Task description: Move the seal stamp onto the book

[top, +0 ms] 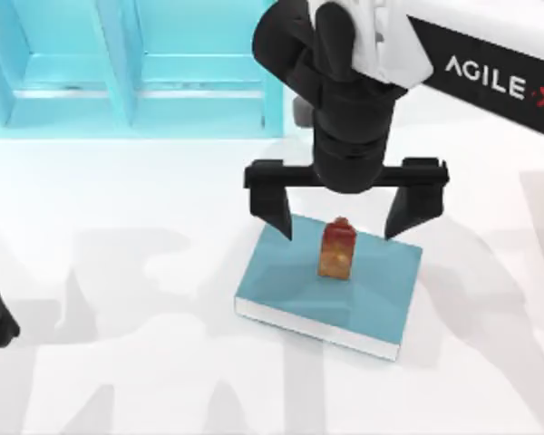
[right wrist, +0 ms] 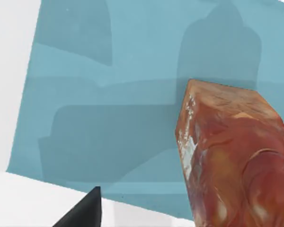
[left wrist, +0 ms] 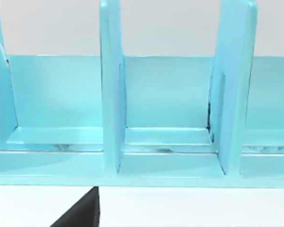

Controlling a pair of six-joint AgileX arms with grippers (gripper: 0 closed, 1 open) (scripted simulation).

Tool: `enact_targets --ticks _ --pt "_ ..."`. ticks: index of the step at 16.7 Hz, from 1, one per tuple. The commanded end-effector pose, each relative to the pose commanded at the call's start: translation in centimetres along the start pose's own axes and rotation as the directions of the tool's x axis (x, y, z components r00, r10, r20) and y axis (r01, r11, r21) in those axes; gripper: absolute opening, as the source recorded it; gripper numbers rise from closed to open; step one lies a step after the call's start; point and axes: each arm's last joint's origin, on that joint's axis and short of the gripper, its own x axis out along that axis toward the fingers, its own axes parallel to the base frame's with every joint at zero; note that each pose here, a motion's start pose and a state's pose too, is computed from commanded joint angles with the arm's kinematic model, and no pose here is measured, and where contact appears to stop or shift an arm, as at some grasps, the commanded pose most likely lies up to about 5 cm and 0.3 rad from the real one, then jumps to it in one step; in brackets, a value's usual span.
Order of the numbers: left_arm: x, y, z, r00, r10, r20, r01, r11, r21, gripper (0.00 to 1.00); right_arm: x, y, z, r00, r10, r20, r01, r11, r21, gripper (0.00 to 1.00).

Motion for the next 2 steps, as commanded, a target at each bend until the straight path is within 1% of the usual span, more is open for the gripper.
enact_targets --ticks 2 --pt "0.00 0.00 0.00 1.000 0.000 0.000 0.000 1.000 0.000 1.00 -0.62 -0.06 -0.02 1.000 0.002 0.005 -0.002 1.000 0.000 1.00"
